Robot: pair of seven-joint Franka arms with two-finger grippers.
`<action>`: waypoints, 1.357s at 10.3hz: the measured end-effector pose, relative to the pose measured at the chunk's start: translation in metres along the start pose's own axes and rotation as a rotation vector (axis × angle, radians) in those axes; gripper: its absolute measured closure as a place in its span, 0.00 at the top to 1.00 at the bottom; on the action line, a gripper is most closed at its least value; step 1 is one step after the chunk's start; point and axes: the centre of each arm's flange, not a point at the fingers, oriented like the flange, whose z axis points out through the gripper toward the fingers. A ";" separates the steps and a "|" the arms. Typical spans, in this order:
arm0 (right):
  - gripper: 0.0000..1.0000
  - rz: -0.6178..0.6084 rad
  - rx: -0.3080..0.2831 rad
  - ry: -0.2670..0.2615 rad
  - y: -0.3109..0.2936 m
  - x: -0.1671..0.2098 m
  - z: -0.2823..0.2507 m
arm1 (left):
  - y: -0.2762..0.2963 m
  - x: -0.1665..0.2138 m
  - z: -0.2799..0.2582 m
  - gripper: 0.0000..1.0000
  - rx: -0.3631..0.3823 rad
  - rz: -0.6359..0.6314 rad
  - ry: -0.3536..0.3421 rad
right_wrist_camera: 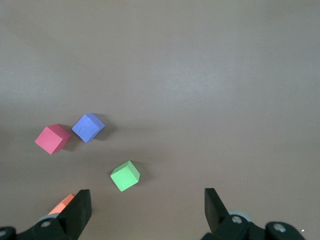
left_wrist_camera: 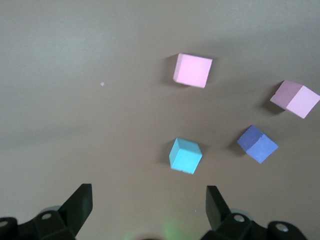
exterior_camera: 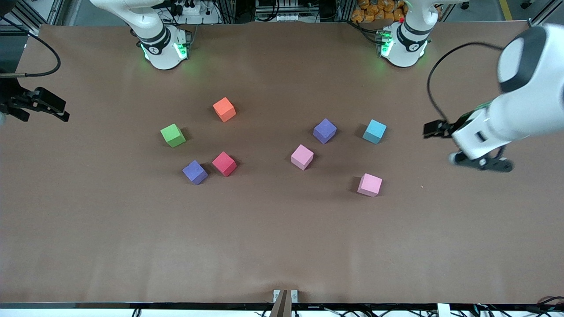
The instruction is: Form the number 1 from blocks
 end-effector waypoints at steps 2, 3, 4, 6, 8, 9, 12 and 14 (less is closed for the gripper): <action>1.00 0.004 0.001 -0.001 0.002 0.000 0.000 | 0.008 0.020 0.033 1.00 0.011 0.019 -0.032; 1.00 0.002 0.002 -0.002 0.001 0.000 0.000 | 0.012 0.031 0.053 1.00 0.009 0.028 -0.044; 1.00 0.002 0.002 -0.004 0.001 0.000 0.001 | 0.015 0.045 0.074 1.00 0.013 0.036 -0.046; 1.00 0.003 0.002 -0.010 0.001 0.000 0.002 | 0.023 0.070 0.116 1.00 0.024 0.055 -0.034; 1.00 0.003 0.004 -0.008 0.001 0.000 0.002 | 0.032 0.087 0.150 1.00 0.031 0.068 -0.027; 1.00 0.002 0.011 -0.003 0.000 0.001 0.002 | 0.037 0.093 0.163 1.00 0.048 0.062 -0.018; 1.00 -0.010 0.046 0.009 -0.011 0.005 0.009 | 0.072 0.105 0.200 1.00 0.072 0.033 0.000; 1.00 -0.055 0.050 -0.010 -0.042 0.021 0.047 | 0.077 0.109 0.218 1.00 0.072 0.029 -0.007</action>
